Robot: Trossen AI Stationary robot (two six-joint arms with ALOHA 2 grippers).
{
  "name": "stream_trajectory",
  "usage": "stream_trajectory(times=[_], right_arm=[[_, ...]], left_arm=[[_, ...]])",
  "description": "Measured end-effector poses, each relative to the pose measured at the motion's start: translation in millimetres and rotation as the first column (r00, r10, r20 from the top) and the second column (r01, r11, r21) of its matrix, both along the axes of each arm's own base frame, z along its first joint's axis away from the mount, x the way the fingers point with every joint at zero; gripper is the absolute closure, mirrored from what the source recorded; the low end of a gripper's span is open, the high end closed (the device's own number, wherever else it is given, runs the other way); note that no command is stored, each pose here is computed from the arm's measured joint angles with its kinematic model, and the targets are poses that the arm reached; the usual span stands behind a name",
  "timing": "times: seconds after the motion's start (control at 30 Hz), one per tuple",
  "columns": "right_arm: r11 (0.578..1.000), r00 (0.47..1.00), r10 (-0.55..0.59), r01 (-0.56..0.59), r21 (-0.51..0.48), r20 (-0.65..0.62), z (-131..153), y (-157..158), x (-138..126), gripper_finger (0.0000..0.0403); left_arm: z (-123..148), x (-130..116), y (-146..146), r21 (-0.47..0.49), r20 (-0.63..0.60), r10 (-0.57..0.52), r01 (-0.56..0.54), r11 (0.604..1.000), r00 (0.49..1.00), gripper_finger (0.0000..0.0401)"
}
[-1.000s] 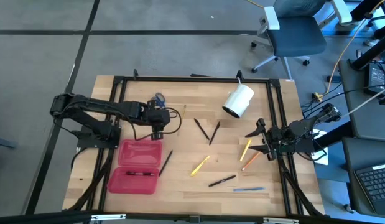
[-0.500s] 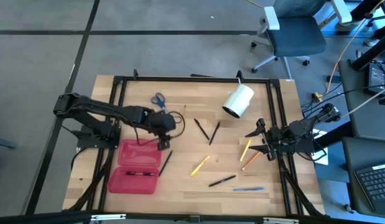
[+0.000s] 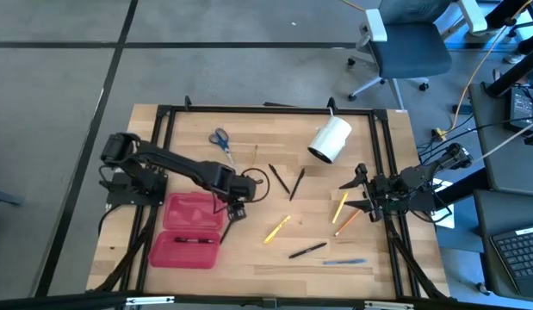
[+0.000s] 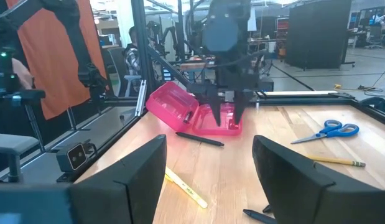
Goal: Pick & place school supplies into a supply box
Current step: Put the black pen into the red supply box
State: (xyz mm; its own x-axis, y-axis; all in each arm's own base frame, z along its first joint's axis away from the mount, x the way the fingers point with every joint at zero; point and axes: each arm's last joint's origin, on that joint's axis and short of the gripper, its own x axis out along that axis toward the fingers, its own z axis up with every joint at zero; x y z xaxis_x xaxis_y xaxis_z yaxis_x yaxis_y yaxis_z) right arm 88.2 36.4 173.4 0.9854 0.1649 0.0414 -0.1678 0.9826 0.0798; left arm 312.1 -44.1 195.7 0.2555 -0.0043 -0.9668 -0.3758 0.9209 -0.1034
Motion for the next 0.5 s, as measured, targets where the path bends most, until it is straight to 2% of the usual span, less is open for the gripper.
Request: stream_trajectory(times=[0.1,0.33,0.5], right_arm=[[1.0,1.0,0.0,0.0,0.0,0.0,0.0,0.0,0.0,0.0161],[1.0,1.0,0.0,0.0,0.0,0.0,0.0,0.0,0.0,0.0161],[1.0,1.0,0.0,0.0,0.003,-0.001,0.0,0.0,0.0,0.0161]], left_arm=[[-5.3,6.8,-7.5,-0.009,-0.026,0.026,-0.027,1.0,0.999,0.0206],[-23.0,10.7,-15.9,-0.031,-0.102,0.191,-0.195,0.98,0.976,0.0206],[-30.5,12.7,-21.3,-0.03,-0.116,0.214,-0.219,0.975,0.97,0.0206]])
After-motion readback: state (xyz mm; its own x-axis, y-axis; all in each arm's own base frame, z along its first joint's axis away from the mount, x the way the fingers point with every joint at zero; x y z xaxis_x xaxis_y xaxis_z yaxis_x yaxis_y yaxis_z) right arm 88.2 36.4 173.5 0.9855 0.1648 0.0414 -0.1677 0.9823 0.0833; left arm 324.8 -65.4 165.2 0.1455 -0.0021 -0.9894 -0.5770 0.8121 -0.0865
